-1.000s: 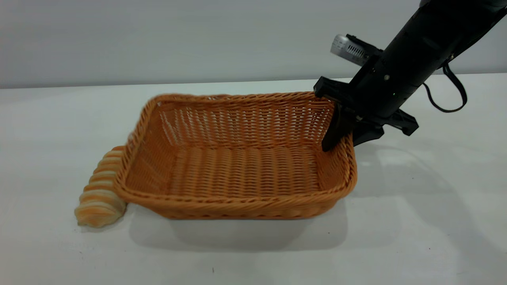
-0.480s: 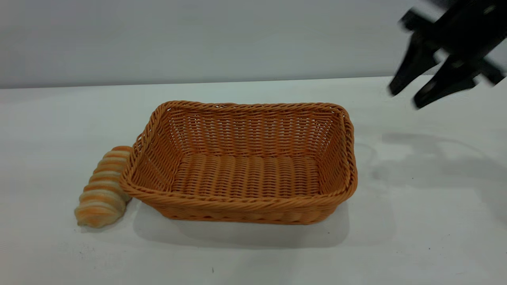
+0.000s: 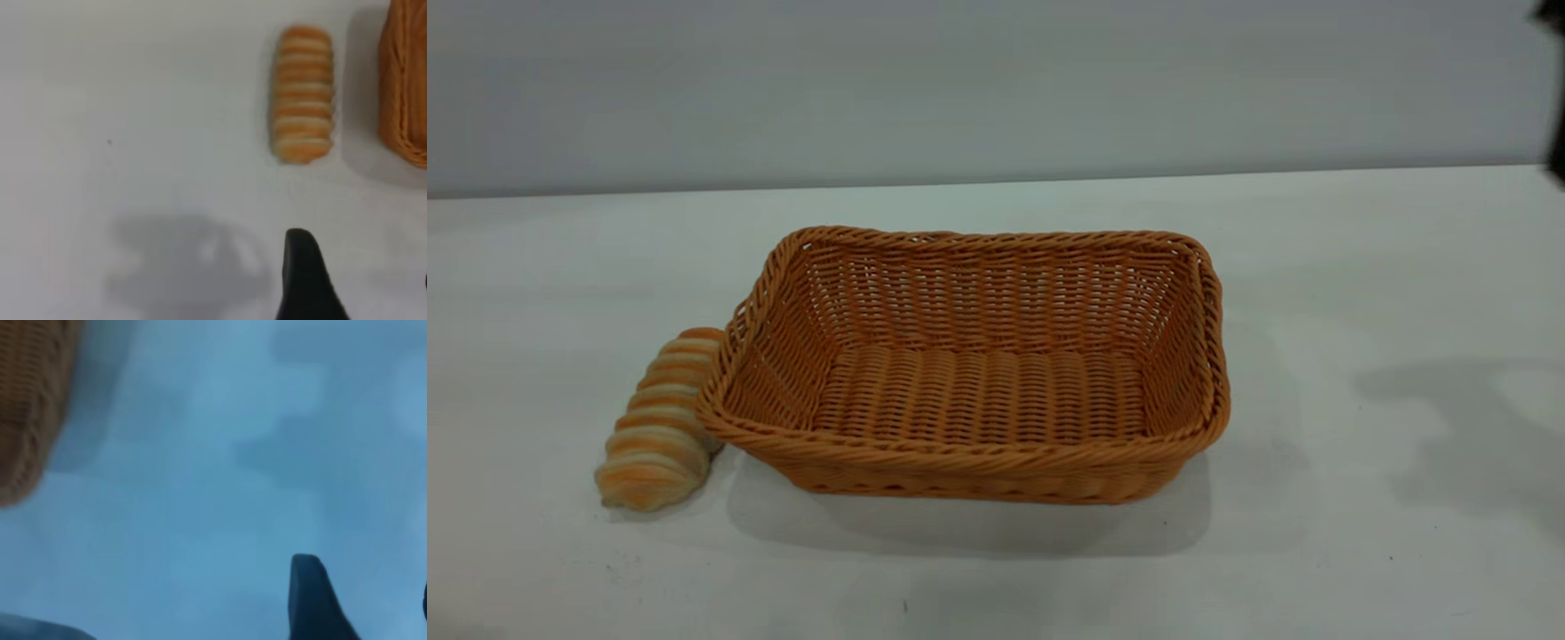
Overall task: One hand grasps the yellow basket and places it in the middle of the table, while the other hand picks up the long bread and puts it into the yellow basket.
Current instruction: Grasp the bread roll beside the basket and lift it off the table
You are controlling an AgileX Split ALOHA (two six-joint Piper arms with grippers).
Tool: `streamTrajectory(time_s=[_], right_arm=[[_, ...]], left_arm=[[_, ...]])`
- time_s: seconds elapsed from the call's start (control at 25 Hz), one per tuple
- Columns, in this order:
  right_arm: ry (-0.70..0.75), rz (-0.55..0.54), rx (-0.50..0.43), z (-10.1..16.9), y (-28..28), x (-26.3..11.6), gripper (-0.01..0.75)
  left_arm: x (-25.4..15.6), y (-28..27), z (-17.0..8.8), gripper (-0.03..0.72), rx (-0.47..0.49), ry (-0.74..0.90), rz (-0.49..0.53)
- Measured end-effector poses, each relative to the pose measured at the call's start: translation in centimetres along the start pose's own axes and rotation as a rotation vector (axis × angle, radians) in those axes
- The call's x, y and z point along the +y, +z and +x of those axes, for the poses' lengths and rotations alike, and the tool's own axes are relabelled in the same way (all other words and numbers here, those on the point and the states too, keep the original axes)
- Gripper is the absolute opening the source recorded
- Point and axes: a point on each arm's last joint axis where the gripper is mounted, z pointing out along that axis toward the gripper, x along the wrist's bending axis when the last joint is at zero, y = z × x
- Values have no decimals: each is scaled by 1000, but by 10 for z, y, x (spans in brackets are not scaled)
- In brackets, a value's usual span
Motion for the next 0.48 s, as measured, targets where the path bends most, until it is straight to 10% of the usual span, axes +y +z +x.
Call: streamTrajectory(time_s=[0.48], right_arm=[[0, -114, -12, 7, -40, -30, 436]], left_arm=[[19, 165, -2, 476, -11, -100, 245]])
